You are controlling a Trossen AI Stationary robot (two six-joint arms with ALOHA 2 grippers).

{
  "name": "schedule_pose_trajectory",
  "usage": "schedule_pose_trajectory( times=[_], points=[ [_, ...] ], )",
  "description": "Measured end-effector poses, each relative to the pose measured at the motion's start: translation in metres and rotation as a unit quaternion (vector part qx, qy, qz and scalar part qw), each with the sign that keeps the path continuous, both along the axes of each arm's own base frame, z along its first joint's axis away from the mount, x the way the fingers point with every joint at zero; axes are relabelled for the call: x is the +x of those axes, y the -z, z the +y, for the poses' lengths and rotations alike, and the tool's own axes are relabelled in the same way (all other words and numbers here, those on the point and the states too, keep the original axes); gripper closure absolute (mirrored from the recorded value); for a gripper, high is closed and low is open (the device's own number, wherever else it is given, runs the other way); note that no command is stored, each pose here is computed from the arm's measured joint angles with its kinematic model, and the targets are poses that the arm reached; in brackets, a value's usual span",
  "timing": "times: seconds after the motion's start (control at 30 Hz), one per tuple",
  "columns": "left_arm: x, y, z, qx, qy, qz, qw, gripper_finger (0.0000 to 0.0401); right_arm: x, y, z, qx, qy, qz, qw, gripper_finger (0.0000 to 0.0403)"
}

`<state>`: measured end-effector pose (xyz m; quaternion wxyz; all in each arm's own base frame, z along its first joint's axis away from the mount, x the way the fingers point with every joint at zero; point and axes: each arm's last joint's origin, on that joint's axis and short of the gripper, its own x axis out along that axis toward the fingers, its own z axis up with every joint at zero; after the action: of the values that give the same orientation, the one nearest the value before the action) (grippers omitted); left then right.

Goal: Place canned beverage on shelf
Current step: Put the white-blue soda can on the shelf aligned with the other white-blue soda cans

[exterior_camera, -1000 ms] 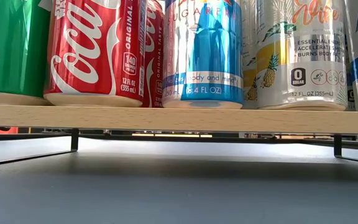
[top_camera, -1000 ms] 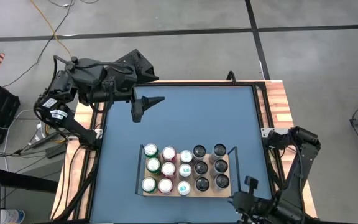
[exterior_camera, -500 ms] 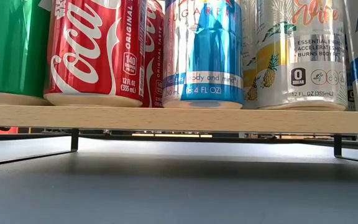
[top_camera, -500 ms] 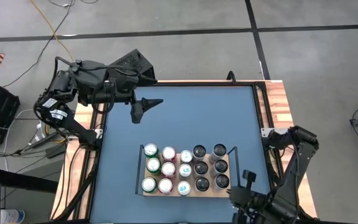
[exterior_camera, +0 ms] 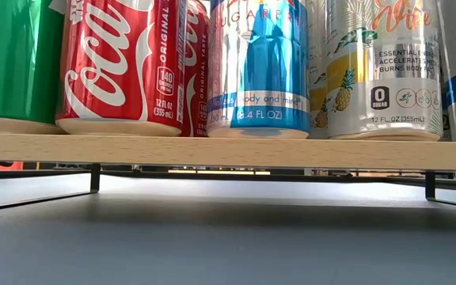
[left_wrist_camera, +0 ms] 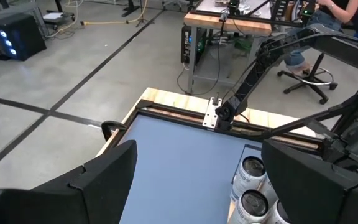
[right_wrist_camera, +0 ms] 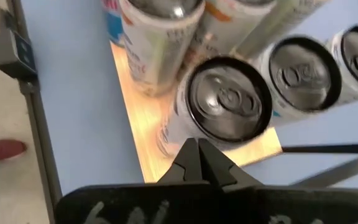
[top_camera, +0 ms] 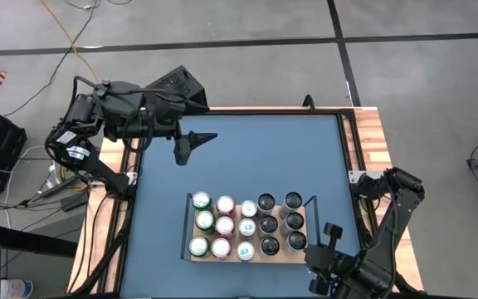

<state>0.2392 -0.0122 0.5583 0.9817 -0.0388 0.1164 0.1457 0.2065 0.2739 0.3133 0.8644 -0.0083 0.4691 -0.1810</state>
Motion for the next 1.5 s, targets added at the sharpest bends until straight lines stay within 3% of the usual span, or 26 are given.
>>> schedule_pose_trajectory(
  times=[1.37,1.5],
  points=[
    [0.0,0.0,0.0,0.002,0.0,0.001,1.0,0.0069,-0.001,0.002,-0.006,-0.043,-0.007,0.009,0.999,0.0403],
    [0.0,0.0,0.0,-0.001,0.001,-0.002,1.0,0.0069,-0.007,-0.015,-0.001,-0.029,-0.014,-0.027,0.999,0.0403]
  ],
)
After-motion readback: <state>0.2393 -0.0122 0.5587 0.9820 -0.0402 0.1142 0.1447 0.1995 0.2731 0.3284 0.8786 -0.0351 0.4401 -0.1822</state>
